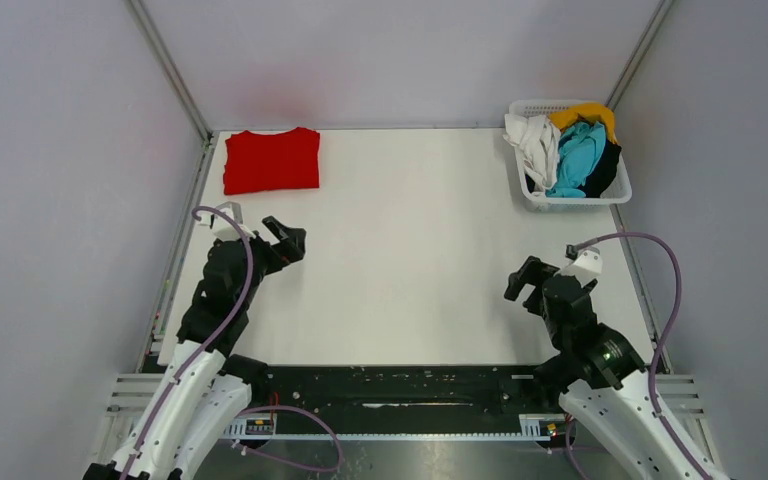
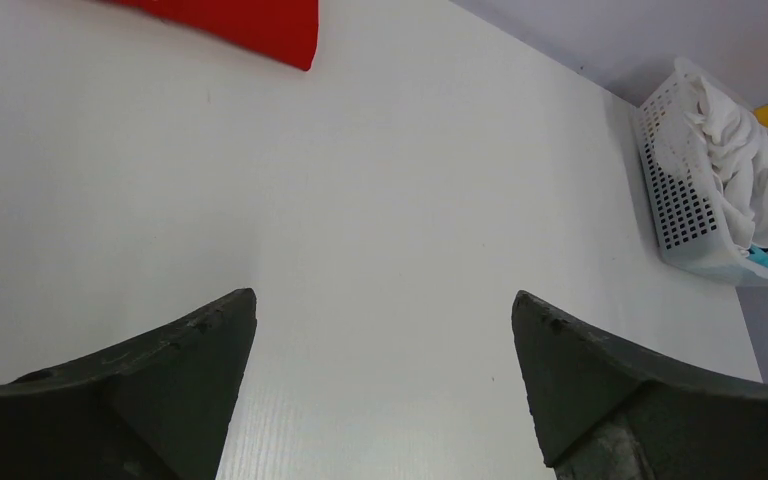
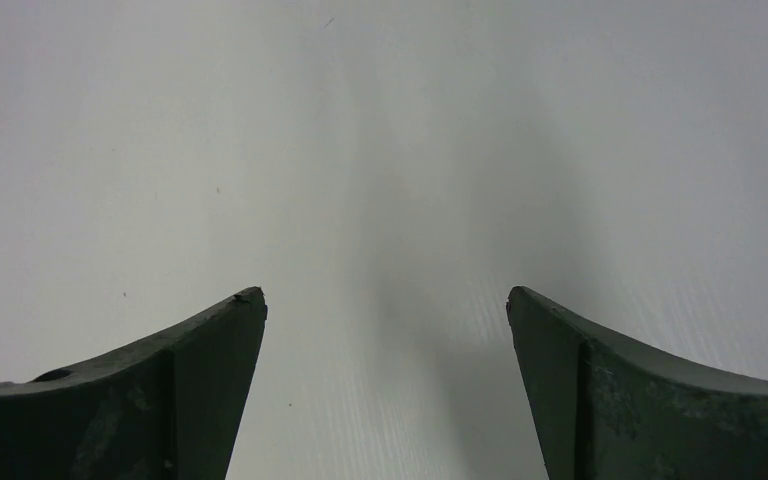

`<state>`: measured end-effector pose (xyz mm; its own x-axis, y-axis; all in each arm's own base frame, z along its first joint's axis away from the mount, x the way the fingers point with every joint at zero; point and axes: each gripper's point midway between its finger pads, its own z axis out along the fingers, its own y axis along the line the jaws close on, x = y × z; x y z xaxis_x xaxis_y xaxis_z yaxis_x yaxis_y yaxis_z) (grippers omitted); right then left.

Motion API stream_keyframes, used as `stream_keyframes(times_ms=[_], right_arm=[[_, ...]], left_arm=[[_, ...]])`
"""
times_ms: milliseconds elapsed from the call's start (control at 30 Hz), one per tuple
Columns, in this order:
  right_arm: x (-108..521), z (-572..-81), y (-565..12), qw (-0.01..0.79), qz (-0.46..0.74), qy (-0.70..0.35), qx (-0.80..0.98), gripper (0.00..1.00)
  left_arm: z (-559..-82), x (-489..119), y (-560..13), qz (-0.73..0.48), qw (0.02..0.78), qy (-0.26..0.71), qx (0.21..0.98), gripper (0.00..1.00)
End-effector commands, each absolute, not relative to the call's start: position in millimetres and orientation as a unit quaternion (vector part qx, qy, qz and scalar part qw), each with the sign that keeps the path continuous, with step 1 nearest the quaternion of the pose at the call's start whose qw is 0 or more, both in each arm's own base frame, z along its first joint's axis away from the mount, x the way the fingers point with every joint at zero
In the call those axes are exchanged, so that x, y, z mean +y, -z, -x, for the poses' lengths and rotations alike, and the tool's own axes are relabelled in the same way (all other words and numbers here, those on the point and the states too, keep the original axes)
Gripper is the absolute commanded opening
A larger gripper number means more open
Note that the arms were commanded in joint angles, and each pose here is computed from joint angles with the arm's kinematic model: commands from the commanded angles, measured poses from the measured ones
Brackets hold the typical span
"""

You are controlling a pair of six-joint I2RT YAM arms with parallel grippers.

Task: Fold and stack the t-shirts
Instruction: Grab crumpled tshirt from bin with the right arm

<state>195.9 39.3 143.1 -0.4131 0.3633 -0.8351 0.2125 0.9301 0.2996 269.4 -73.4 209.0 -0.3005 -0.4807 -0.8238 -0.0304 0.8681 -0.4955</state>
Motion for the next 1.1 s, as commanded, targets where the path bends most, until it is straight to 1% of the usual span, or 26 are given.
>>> stream_keyframes(times_ms=[0,133,200,267,400,500,533,700,800,833,933,1067], right_arm=[[32,-210,-175,0.542,-0.180,-0.048,0.819,1.00],[30,-227,-202,0.570,-0.159,-0.019,0.806,1.00],[25,-240,-225,0.587,-0.168,0.005,0.792,1.00],[19,-255,-245,0.585,-0.179,0.024,0.790,0.99],[6,-306,-263,0.544,-0.203,0.007,0.814,1.00],[-11,-354,-270,0.522,-0.199,0.026,0.829,1.00],[-15,-371,-282,0.525,-0.196,0.028,0.827,0.99],[-24,-440,-268,0.488,-0.177,0.029,0.854,1.00],[-23,-474,-245,0.461,-0.176,0.028,0.869,0.99],[-36,-485,-236,0.455,-0.188,0.033,0.870,0.98],[-40,-520,-213,0.439,-0.188,0.023,0.878,0.92],[-49,-551,-187,0.420,-0.184,0.048,0.887,0.86]], left_arm=[[-272,-68,-239,0.167,0.599,0.198,0.757,0.99],[-272,-69,-245,0.161,0.605,0.202,0.753,0.99],[-271,-67,-246,0.162,0.607,0.198,0.753,0.99],[-270,-65,-247,0.165,0.610,0.194,0.750,0.99],[-267,-60,-248,0.170,0.615,0.186,0.747,0.99],[-265,-58,-247,0.175,0.618,0.185,0.744,0.99],[-264,-57,-248,0.176,0.619,0.184,0.743,0.99],[-264,-53,-246,0.182,0.619,0.174,0.744,0.99],[-265,-52,-245,0.183,0.617,0.171,0.746,0.99],[-266,-52,-245,0.184,0.617,0.170,0.746,0.99],[-267,-52,-243,0.185,0.615,0.168,0.748,0.99],[-269,-52,-240,0.186,0.611,0.164,0.752,0.99]])
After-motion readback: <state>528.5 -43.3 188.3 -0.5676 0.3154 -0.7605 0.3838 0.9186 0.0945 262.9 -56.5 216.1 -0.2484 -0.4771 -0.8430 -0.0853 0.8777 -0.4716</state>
